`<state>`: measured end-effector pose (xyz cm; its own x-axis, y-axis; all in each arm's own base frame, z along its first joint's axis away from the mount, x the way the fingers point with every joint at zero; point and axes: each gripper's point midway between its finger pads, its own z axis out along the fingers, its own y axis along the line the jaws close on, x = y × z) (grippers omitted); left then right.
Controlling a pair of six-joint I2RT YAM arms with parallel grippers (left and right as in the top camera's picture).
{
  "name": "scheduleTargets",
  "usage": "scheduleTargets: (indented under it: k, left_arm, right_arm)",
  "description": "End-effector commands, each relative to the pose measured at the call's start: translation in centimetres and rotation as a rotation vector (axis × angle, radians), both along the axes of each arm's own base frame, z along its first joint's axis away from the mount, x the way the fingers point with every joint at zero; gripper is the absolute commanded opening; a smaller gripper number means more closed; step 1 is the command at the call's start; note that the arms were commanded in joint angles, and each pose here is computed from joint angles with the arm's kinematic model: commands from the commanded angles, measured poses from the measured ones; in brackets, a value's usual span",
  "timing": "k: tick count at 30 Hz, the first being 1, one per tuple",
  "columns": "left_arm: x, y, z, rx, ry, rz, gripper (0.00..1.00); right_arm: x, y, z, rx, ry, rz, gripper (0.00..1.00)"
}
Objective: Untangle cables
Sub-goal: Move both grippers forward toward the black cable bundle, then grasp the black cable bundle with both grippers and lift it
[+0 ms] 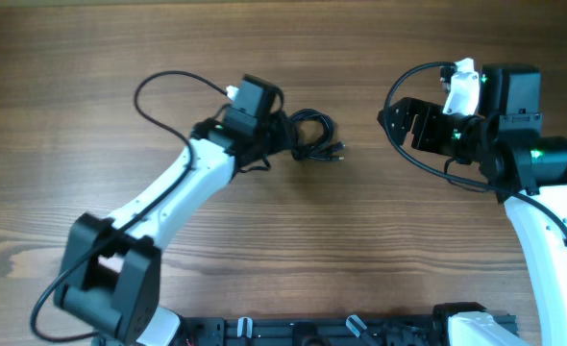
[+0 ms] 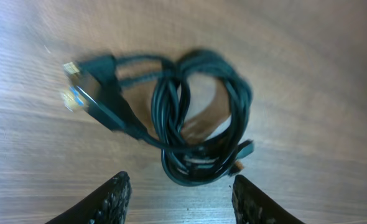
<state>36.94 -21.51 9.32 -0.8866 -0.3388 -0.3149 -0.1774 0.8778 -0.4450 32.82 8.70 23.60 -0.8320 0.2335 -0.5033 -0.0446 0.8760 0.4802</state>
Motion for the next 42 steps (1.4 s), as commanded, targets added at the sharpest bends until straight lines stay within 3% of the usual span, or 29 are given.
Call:
scheduleTargets:
  k: [1, 5, 11, 18, 20, 25, 28, 31, 34, 38, 42]
  left_arm:
    - [0.2, -1.5, -1.7, 0.012, 0.015, 0.044, 0.52]
    - [0.9, -0.7, -3.3, 0.025, 0.037, 0.206, 0.48]
    - [1.9, -1.2, -6.0, 0.033, 0.042, 0.207, 0.45]
    - [3.0, -1.9, -7.8, 0.019, 0.024, 0.208, 0.34]
    - [2.8, -1.8, -8.6, 0.03, 0.039, 0.208, 0.29]
    - [3.0, -2.6, -8.3, -0.009, 0.038, 0.188, 0.04]
    - [3.7, -2.5, -5.6, -0.058, -0.004, 0.195, 0.04]
    - [5.9, -1.5, 2.1, -0.17, -0.167, 0.229, 0.04]
    - [5.8, -0.1, 8.1, -0.235, -0.265, 0.251, 0.04]
    - [5.3, 0.6, 10.4, -0.32, -0.256, 0.337, 0.04]
    - [3.6, 0.9, 8.3, -0.381, -0.083, 0.497, 0.04]
  right_arm:
    - [0.6, -0.6, 0.3, -0.028, -0.009, -0.03, 0.99]
    - [0.5, -0.9, 0.0, -0.044, 0.002, -0.041, 0.99]
    - [0.8, -0.8, -1.6, -0.049, 0.055, -0.038, 0.99]
    - [1.1, -0.8, -2.3, -0.052, 0.074, -0.035, 0.99]
    - [1.1, -0.8, -2.3, -0.051, 0.074, -0.035, 0.99]
    - [1.1, -0.8, -2.3, -0.047, 0.076, -0.041, 0.99]
    - [1.1, -0.1, -2.1, -0.024, 0.08, -0.042, 0.99]
    - [1.3, 3.1, -1.0, 0.064, 0.061, -0.011, 0.95]
    - [1.5, 6.9, 0.1, 0.154, 0.059, -0.041, 0.88]
    - [1.8, 8.9, 0.6, 0.193, 0.054, -0.09, 0.79]
    - [2.0, 11.2, 1.4, 0.218, 0.009, -0.052, 0.69]
